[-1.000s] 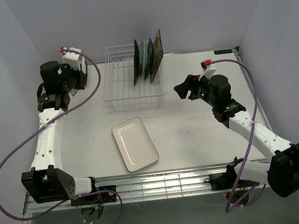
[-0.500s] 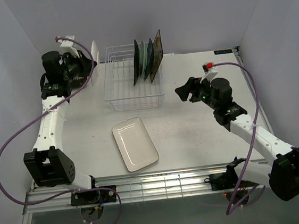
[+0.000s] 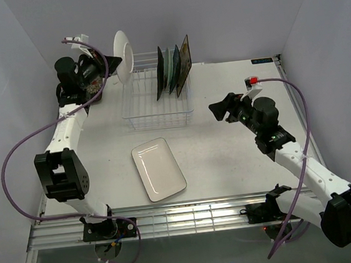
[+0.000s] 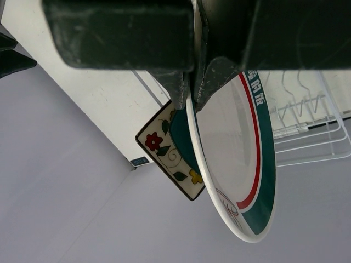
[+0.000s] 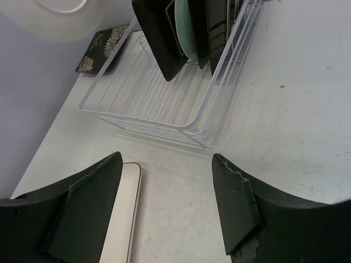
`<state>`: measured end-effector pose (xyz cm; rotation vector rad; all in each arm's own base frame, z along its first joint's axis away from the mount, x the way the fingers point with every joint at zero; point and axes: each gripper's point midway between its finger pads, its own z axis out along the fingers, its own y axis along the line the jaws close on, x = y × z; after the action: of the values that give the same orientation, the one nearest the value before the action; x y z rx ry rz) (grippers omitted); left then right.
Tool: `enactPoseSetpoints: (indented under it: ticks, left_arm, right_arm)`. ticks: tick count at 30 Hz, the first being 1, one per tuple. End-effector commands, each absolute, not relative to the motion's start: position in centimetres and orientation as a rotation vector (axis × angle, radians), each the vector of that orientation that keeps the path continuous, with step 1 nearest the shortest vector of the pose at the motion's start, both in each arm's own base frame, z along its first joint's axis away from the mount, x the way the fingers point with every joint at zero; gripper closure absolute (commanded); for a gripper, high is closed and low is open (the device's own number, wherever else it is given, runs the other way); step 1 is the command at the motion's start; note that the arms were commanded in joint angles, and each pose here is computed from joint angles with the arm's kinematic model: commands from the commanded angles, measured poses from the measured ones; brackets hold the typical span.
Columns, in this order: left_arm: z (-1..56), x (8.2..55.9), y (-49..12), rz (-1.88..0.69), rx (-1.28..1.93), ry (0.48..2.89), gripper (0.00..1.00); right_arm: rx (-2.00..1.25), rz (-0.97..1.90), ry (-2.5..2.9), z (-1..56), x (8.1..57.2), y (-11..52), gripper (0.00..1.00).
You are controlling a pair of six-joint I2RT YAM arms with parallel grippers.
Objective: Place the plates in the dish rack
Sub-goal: Insert the plate into the dish rack.
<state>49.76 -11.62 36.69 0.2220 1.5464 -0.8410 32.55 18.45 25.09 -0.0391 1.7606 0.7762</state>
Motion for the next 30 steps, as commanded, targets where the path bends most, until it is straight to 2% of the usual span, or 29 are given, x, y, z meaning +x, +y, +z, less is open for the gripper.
enactPoseSetpoints:
  ticks: [1,13,21,30]
  left_arm:
    - [40.3,50.1,-14.0,-0.916,0.293,1.408,1.00]
    - [37.5,52.7,-17.0,-1.000,0.284,1.356,1.00]
    - [35.0,54.5,-18.9,-0.892,0.256,1.339,1.00]
    - [31.1,56.9,-19.9,-0.889,0.214,1.397,1.00]
  right_arm:
    - [-0.002,0.798,1.674,27.1,32.2,18.0,0.28]
    - [0.043,0.802,1.651,27.1,30.6,17.0,0.28]
    - [0.037,0.778,1.656,27.4,30.6,16.7,0.28]
    - [0.035,0.776,1.649,27.2,30.3,16.6,0.28]
